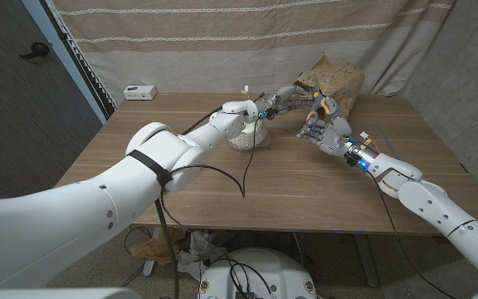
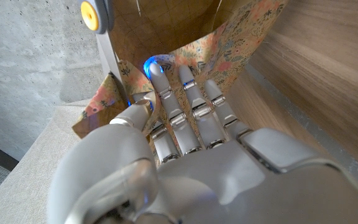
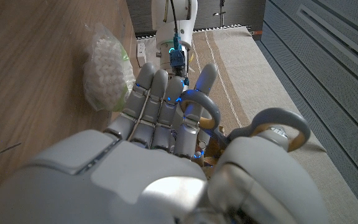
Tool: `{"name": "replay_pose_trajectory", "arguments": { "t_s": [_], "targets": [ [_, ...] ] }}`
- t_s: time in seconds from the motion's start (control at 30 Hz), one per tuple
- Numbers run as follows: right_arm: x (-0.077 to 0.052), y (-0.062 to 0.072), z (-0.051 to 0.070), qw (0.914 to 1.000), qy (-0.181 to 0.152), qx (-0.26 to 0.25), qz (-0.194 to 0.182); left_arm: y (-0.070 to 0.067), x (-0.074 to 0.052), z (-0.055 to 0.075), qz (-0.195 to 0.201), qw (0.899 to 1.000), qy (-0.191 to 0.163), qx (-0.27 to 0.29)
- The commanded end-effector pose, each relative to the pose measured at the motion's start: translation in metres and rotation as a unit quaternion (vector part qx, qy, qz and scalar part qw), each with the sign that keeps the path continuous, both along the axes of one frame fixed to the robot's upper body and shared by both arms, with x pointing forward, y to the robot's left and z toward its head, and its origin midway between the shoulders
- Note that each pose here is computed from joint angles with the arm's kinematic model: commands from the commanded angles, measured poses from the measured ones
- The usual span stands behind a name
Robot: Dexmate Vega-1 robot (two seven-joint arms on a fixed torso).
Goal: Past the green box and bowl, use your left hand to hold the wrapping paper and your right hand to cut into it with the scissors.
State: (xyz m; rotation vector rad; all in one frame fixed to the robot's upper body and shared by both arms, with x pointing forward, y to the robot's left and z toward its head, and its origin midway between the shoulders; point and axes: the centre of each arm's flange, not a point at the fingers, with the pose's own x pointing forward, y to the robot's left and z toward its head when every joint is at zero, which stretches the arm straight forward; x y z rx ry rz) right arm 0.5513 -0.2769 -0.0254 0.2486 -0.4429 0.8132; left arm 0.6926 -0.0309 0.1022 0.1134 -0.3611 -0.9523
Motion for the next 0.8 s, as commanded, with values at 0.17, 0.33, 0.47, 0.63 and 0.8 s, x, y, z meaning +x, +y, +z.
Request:
{"name": "replay_pose_trajectory", "arguments": {
  "t_s": [0.17, 0.33, 0.47, 0.63, 0.8],
  "targets": [
    [0.0003, -0.0002, 0.0015, 1.0, 0.003, 0.002, 0.005, -0.0002, 0.0018, 0.0009, 0.01, 1.0, 0.005, 0.001],
    [0.0007, -0.0004, 0.0009, 1.0, 0.001, 0.0, 0.002, -0.0005, 0.0019, 0.001, 0.01, 1.0, 0.008, -0.004],
    [0.0004, 0.0001, 0.0007, 1.0, 0.006, 0.002, 0.004, -0.0002, 0.0021, 0.001, 0.01, 1.0, 0.009, -0.006],
    [0.0003, 0.0006, 0.0008, 1.0, 0.005, 0.003, 0.002, 0.0006, 0.0021, 0.0007, 0.009, 1.0, 0.009, -0.007],
    [0.0003, 0.0013, 0.0006, 1.0, 0.006, 0.005, 0.0, 0.0014, 0.0022, -0.0004, 0.007, 1.0, 0.009, -0.007]
  ]
}}
